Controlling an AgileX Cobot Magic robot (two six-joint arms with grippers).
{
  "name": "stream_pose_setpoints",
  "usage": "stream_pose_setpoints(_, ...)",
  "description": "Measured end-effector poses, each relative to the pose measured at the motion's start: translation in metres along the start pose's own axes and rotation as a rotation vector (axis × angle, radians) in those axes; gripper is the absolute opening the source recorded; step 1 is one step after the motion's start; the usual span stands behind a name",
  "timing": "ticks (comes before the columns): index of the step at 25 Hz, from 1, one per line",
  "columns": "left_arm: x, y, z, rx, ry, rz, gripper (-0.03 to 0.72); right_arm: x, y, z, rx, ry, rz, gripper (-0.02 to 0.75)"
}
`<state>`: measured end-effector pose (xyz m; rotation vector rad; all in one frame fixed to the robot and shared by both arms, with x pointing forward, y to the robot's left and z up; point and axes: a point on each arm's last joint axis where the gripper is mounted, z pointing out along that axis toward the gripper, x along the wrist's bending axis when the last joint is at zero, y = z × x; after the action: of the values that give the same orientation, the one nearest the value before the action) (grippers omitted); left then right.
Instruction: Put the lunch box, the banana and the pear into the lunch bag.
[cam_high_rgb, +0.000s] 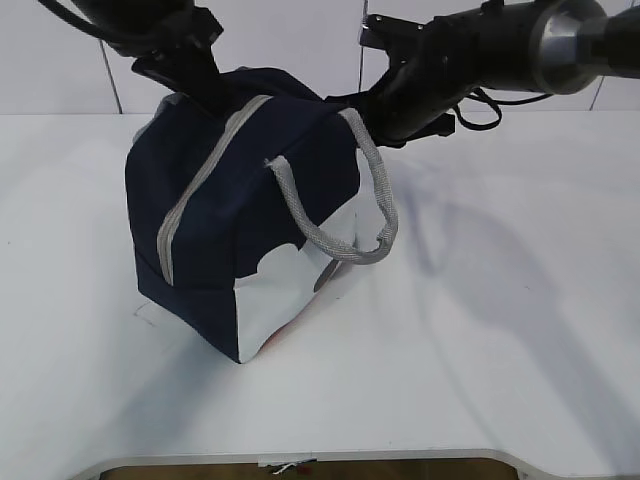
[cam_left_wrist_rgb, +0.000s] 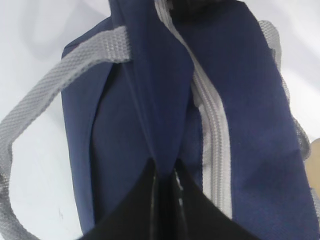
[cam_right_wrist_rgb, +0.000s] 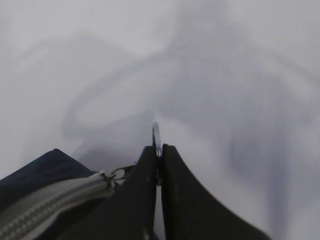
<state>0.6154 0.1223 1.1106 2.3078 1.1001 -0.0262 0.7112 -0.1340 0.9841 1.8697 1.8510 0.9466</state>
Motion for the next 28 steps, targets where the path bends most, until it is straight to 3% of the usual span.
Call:
stream_pose_setpoints(3, 0.0, 0.0, 0.0, 0.004, 0.005, 0.002, -0.005, -0.001, 0.0, 0.0, 0.002, -0.002, 0.001, 0.081)
stream_pose_setpoints(11, 0.002, -0.002, 0.0, 0.019, 0.019, 0.009, -0.005, -0.003, 0.001, 0.0, 0.008, 0.0, 0.022, 0.385)
stream_pose_setpoints(20, 0.006, -0.003, 0.006, 0.043, 0.037, 0.012, -0.005, 0.006, 0.03, -0.031, 0.046, -0.016, -0.106, 0.417)
stream_pose_setpoints(28, 0.014, -0.004, 0.021, 0.077, 0.04, -0.001, -0.005, 0.012, 0.053, -0.075, 0.183, -0.048, -0.261, 0.417)
